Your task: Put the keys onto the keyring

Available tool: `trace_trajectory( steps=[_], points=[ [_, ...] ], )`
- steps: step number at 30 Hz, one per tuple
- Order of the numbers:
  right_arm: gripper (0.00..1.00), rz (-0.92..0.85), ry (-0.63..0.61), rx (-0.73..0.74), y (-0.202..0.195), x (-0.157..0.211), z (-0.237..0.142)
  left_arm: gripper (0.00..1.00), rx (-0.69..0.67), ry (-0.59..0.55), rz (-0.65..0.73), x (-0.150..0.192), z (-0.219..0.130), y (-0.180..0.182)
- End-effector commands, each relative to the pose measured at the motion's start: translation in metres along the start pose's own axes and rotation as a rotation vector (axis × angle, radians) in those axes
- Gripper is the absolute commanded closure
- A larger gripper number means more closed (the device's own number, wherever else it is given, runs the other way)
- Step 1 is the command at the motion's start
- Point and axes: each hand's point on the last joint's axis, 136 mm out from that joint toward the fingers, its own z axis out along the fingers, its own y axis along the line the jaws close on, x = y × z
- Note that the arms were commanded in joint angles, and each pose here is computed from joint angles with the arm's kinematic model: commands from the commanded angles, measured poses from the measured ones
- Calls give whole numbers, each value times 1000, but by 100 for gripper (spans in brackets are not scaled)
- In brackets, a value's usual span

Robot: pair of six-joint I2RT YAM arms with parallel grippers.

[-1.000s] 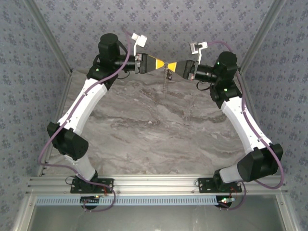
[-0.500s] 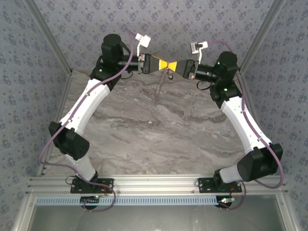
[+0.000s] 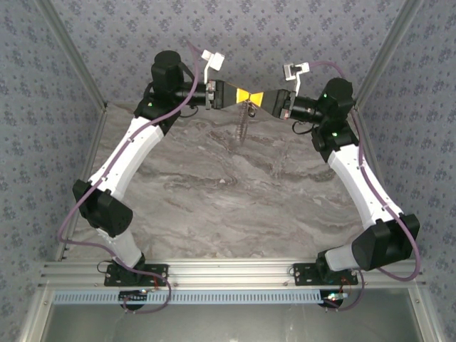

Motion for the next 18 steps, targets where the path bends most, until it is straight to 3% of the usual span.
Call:
trace_trajectory(
  steps=[1,2,3,4,18],
  points=[
    [100,-27,-34,0,11,-6,-8,100,24,-44,103,-13,-3,-23],
    [91,-26,-46,4,11,-9,-11,100,19,-52,107,-14,-4,-24],
    [73,-24,-66,10,11,-12,-15,100,14,-61,114,-16,-5,-25],
    [66,-23,-85,17,12,-15,-19,100,7,-71,120,-17,-6,-26],
    [51,-21,-118,14,17,-12,-24,100,-17,-151,150,-31,-12,-36]
  ],
)
